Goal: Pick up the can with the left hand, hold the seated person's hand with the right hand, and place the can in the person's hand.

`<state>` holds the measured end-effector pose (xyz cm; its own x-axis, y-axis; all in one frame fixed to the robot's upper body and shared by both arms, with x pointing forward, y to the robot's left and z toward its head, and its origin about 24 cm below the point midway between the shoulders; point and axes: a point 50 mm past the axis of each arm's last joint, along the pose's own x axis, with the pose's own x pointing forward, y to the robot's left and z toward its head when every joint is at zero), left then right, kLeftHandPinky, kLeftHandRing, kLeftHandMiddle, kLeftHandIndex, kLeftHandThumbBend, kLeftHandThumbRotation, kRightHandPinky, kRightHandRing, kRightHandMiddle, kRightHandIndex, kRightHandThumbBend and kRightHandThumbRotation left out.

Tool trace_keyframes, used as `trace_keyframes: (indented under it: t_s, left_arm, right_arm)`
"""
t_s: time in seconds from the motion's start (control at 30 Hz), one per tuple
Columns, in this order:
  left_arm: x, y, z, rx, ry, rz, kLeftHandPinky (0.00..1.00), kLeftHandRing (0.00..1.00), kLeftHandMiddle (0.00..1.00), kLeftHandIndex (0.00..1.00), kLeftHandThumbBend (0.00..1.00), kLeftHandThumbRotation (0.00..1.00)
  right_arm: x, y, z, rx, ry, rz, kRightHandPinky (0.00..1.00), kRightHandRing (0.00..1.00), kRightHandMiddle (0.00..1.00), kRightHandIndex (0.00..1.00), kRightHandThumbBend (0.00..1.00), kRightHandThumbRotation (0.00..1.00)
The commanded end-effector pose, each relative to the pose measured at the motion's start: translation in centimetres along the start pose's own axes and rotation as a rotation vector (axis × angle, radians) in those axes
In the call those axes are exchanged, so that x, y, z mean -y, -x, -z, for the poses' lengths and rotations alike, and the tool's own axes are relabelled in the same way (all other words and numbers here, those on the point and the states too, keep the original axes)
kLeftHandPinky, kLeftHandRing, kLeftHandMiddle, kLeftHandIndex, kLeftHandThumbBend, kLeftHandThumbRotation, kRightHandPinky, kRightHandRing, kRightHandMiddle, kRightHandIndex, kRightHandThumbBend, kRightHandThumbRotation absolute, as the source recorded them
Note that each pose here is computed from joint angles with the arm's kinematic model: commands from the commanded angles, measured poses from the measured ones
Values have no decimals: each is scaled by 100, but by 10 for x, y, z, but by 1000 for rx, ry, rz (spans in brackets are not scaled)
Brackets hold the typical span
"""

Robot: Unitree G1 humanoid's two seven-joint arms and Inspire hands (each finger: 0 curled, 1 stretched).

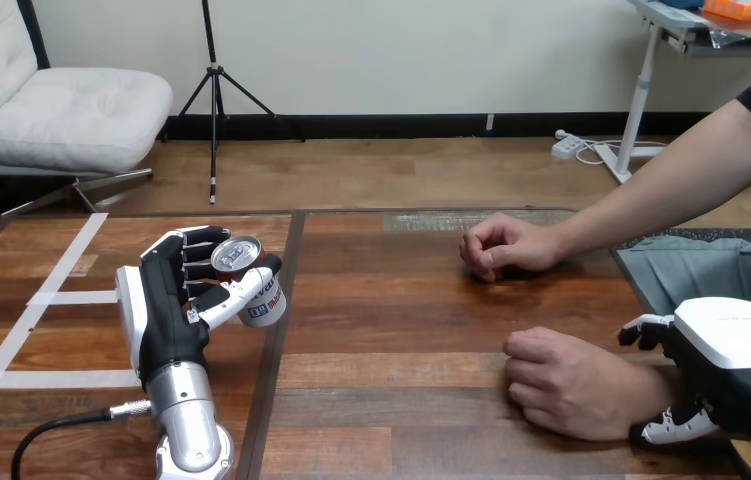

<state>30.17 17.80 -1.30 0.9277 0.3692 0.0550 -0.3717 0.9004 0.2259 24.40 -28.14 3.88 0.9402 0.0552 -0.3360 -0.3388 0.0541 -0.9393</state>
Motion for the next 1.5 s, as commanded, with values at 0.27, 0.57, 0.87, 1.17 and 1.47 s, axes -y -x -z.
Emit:
trace_keyframes:
  t_s: [0.27, 0.57, 0.87, 1.17, 1.47]
  left_arm:
    - [5, -23, -39, 149, 45, -2, 44, 51, 54, 53, 65, 0]
    - [5, -23, -39, 148, 48, -2, 44, 51, 54, 53, 65, 0]
    - [6, -22, -38, 148, 55, -2, 44, 51, 54, 53, 65, 0]
    - [6, -22, -38, 145, 57, 2, 44, 51, 54, 53, 65, 0]
    - [7, -22, -39, 152, 48, 6, 44, 51, 54, 54, 65, 0]
  right_arm:
    - [-20, 8, 9, -54, -34, -149, 57, 70, 76, 77, 74, 22]
    - [-19, 13, 10, -47, -64, -139, 58, 71, 77, 77, 76, 22]
    - [-17, 16, 10, -49, -43, -137, 62, 74, 80, 80, 75, 24]
    - [-17, 19, 11, -53, -39, -143, 66, 75, 81, 80, 77, 25]
    - [-17, 22, 13, -54, -29, -155, 74, 78, 82, 80, 78, 24]
